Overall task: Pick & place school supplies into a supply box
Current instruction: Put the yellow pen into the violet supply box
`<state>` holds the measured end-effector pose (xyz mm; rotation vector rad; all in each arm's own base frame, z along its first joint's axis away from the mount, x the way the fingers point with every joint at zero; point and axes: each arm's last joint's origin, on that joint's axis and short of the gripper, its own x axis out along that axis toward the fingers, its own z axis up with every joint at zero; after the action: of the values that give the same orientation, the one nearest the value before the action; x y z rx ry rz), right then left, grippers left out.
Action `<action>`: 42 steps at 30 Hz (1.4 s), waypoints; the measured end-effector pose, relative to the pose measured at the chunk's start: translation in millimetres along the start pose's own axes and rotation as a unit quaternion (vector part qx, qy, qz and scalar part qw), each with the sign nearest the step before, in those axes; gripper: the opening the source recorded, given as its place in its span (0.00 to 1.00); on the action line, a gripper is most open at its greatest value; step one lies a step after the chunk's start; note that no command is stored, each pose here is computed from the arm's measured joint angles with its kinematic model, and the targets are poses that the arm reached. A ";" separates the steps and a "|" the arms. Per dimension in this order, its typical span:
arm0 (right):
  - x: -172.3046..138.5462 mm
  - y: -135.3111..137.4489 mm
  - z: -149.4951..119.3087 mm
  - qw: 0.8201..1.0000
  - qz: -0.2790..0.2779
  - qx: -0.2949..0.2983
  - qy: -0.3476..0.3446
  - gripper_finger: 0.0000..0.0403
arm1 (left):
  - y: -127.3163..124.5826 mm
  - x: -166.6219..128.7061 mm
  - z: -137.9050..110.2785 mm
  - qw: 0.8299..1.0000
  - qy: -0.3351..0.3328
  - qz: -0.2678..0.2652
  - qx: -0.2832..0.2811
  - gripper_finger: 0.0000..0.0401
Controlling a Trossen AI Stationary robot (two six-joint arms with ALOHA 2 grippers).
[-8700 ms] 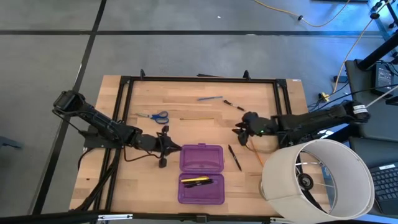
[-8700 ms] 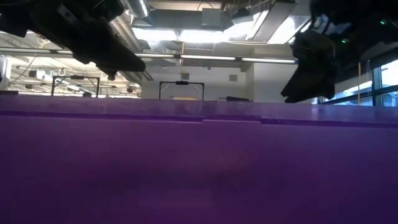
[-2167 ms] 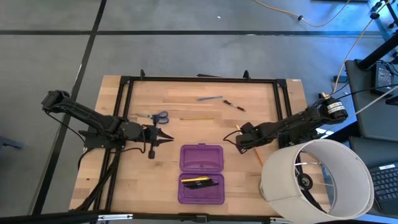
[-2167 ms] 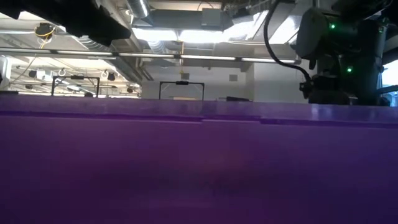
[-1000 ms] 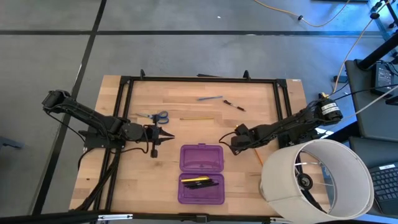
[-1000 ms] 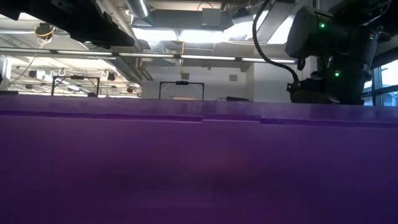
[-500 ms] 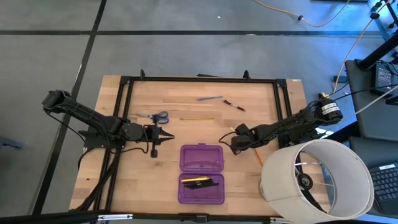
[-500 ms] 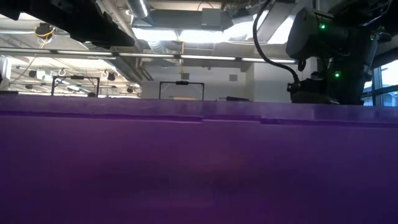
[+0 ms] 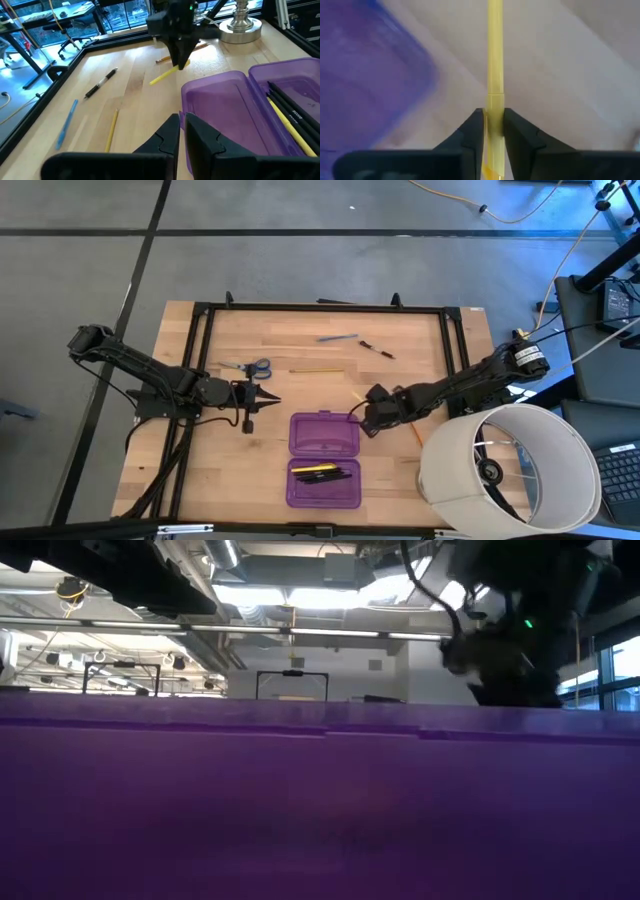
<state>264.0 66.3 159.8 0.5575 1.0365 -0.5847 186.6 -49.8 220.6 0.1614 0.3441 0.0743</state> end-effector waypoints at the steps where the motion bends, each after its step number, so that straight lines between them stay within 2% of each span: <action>1: -4.0 6.8 4.6 1.000 0.016 -0.010 -0.015 0.16 | 0.0 0.0 0.0 1.000 0.000 0.000 0.000 0.06; 4: -16.8 23.7 15.5 0.996 0.051 -0.057 -0.047 0.16 | 0.0 0.0 0.0 1.000 0.000 0.000 0.000 0.05; 7: -31.3 43.7 27.5 0.985 0.111 -0.103 -0.086 0.17 | 0.0 0.0 0.0 1.000 0.000 0.000 0.000 0.05; 12: -60.9 74.4 44.0 0.951 0.205 -0.177 -0.148 0.17 | 0.0 0.0 0.0 1.000 0.000 0.000 0.000 0.05; 16: -81.8 91.7 49.3 0.925 0.240 -0.239 -0.173 0.16 | 0.0 0.0 0.0 1.000 0.000 0.000 -0.001 0.06; 21: -94.4 112.5 43.8 0.899 0.283 -0.286 -0.170 0.16 | 0.0 0.0 0.0 1.000 0.000 0.000 -0.001 0.06; 29: -66.3 147.6 15.9 0.875 0.336 -0.341 -0.072 0.16 | 0.0 0.0 0.0 1.000 0.000 0.000 -0.001 0.05; 33: -40.8 161.8 1.5 0.877 0.345 -0.336 -0.011 0.16 | 0.0 0.0 0.0 1.000 0.000 0.000 -0.001 0.05; 38: -16.7 175.2 -14.2 0.871 0.346 -0.347 0.035 0.16 | 0.0 0.0 0.0 1.000 0.000 0.000 -0.001 0.06; 42: -3.2 176.6 -21.1 0.878 0.331 -0.340 0.056 0.17 | 0.0 0.0 0.0 1.000 0.000 0.000 -0.002 0.06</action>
<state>369.7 207.9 180.4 0.2811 0.9988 0.4253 186.6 -49.7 220.6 0.1583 0.3444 0.0745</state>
